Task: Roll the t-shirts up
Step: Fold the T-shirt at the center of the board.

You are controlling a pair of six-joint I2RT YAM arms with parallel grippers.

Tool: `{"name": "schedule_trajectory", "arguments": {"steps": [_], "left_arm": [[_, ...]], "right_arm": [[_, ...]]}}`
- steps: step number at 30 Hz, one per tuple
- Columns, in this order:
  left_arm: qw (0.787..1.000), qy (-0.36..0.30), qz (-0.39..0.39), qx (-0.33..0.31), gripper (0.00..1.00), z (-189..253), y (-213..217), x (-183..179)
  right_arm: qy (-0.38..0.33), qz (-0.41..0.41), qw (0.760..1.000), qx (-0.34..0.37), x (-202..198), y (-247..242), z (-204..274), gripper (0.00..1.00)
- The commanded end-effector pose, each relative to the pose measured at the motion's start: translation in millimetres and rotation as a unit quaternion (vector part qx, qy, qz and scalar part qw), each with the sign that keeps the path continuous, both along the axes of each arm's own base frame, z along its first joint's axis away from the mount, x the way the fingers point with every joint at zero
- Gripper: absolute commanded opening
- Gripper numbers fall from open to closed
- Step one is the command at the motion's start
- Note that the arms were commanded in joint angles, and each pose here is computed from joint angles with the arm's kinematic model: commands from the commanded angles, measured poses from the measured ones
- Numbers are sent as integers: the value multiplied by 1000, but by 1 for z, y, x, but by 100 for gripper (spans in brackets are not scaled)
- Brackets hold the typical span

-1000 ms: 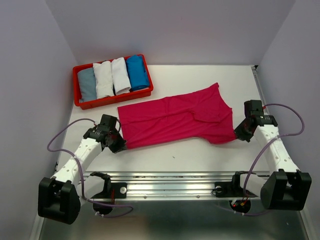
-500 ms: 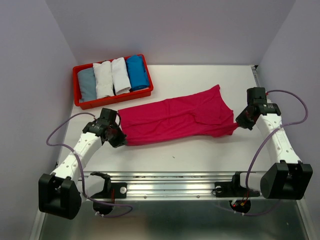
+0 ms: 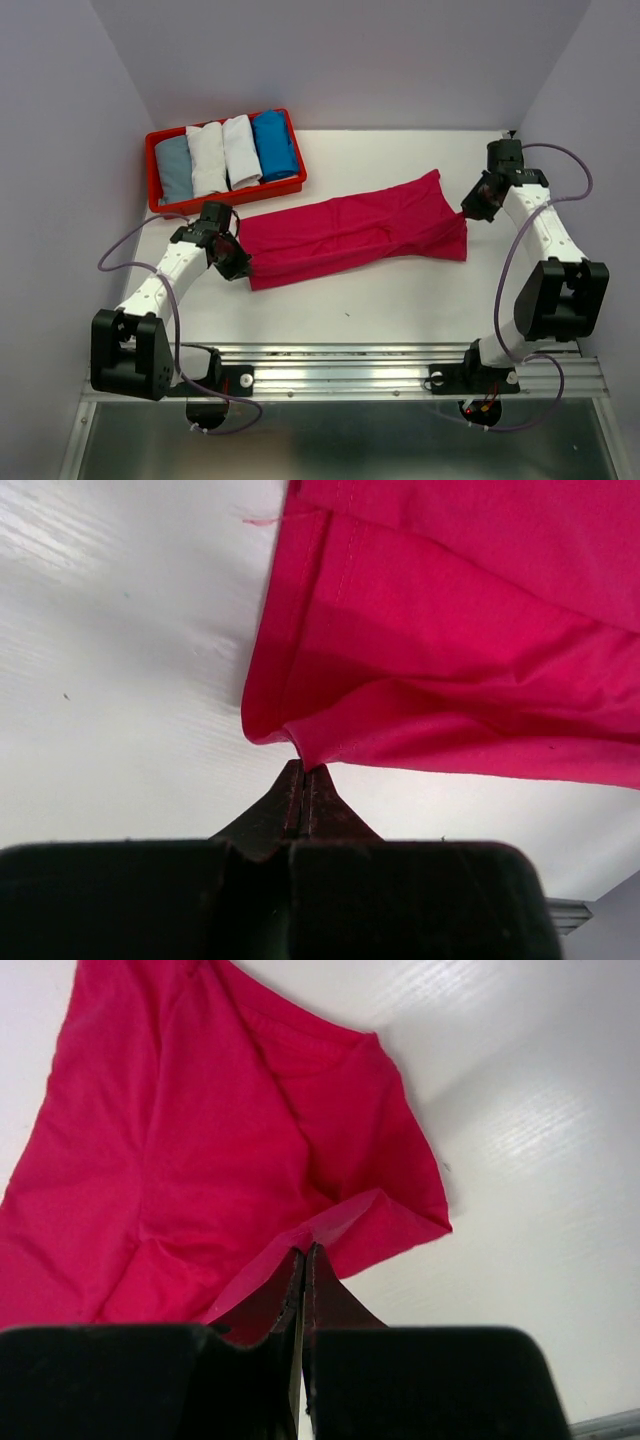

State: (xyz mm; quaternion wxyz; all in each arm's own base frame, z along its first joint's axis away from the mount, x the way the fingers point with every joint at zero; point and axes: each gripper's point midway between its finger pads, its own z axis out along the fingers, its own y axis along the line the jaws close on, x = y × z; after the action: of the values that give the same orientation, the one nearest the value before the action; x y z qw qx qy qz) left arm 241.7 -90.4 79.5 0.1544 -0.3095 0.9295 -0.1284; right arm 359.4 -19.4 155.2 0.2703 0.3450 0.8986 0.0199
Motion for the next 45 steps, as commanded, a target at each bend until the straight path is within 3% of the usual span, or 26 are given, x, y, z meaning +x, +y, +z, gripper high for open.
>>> {"name": "schedule_trajectory", "arguments": {"steps": [1, 23, 26, 27, 30, 33, 38, 45], "left_arm": [[1000, -20, -4, 11, 0, 8, 7, 18], [999, -15, 10, 37, 0, -13, 30, 45], [999, -6, 5, 35, 29, -17, 28, 50], [999, -8, -2, 34, 50, -16, 27, 53], [999, -13, -2, 46, 70, -10, 31, 57], [998, -32, 6, 56, 73, 2, 35, 60], [996, -64, 12, 67, 73, 24, 39, 69], [995, -79, 12, 66, 73, 38, 40, 69]], "right_arm": [[-53, 21, 998, 3, 38, 1, 22, 1], [-49, 94, 993, 42, 136, 42, -15, 2], [-49, 97, 993, 48, 150, 45, -21, 30], [-50, 91, 994, 45, 155, 43, -19, 46], [-74, 82, 993, 34, 152, 39, -9, 56], [-81, 95, 991, 43, 142, 44, -9, 54], [-40, 145, 984, 91, 103, 90, -51, 50], [-6, 146, 982, 120, 89, 111, -92, 51]]}}
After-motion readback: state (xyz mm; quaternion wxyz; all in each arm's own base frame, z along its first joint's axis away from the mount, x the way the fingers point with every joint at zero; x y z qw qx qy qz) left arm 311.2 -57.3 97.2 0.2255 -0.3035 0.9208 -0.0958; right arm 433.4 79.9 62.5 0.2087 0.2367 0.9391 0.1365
